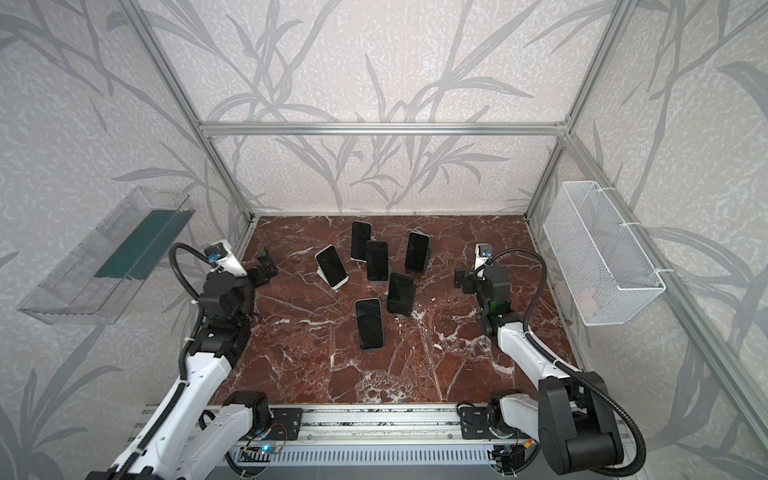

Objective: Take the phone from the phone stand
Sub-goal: 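Raise left gripper toward the pink phone while right gripper reaches toward center phones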

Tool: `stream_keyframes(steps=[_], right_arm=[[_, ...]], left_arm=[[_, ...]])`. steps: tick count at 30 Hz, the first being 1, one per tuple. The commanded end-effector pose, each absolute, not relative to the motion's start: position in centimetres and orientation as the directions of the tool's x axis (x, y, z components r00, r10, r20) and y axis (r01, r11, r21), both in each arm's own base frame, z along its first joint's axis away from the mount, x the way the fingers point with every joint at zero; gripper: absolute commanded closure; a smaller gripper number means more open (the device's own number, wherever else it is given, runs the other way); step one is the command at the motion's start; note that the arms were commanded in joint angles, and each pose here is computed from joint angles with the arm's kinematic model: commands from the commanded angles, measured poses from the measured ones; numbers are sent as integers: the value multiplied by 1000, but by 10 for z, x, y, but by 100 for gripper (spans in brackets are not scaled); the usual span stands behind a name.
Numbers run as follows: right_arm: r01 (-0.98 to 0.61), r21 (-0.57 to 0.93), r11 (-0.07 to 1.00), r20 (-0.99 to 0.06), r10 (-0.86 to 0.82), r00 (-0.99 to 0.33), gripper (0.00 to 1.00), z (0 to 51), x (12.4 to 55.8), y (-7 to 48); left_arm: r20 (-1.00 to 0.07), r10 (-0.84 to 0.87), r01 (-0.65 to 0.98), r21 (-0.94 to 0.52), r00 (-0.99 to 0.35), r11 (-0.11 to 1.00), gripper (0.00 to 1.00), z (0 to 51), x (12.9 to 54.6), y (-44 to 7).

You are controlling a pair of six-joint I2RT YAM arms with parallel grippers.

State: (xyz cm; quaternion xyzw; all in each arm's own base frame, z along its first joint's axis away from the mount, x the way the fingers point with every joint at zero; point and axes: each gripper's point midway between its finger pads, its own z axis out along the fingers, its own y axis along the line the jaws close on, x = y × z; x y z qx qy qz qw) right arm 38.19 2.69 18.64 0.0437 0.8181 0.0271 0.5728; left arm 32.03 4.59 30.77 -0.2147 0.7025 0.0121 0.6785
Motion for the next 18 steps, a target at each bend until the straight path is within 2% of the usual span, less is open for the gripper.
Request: stream_keyframes(steps=[1,3,5,8,10,15,18], right_arm=[[353,297,887,-799,433,-417,1,186,351,-4],[421,451,787,-700,605,-380,1,183,340,-9],[308,566,764,-649,644,-405,1,189,339,4],[277,596,753,-626,653,-426,1,199,326,9],[257,614,746,-608,655,-449,2,207,317,16],[176,655,735,-581,639,-504,7,219,307,35],[122,676,727,-564,616,-550,8,222,306,48]], left_arm=[[-841,-541,-410,-489,-13,770,1,300,290,53],[-789,-614,-357,-569,-15,741,1,307,281,42],[-794,-608,-185,-593,-32,784,1,320,286,17],[-758,-653,-67,-651,2,756,1,325,289,4],[-783,-621,3,-621,45,784,1,331,292,-1],[-775,-630,-26,-629,-55,777,1,329,300,-8],[-718,-696,16,-696,19,718,1,340,306,-5]])
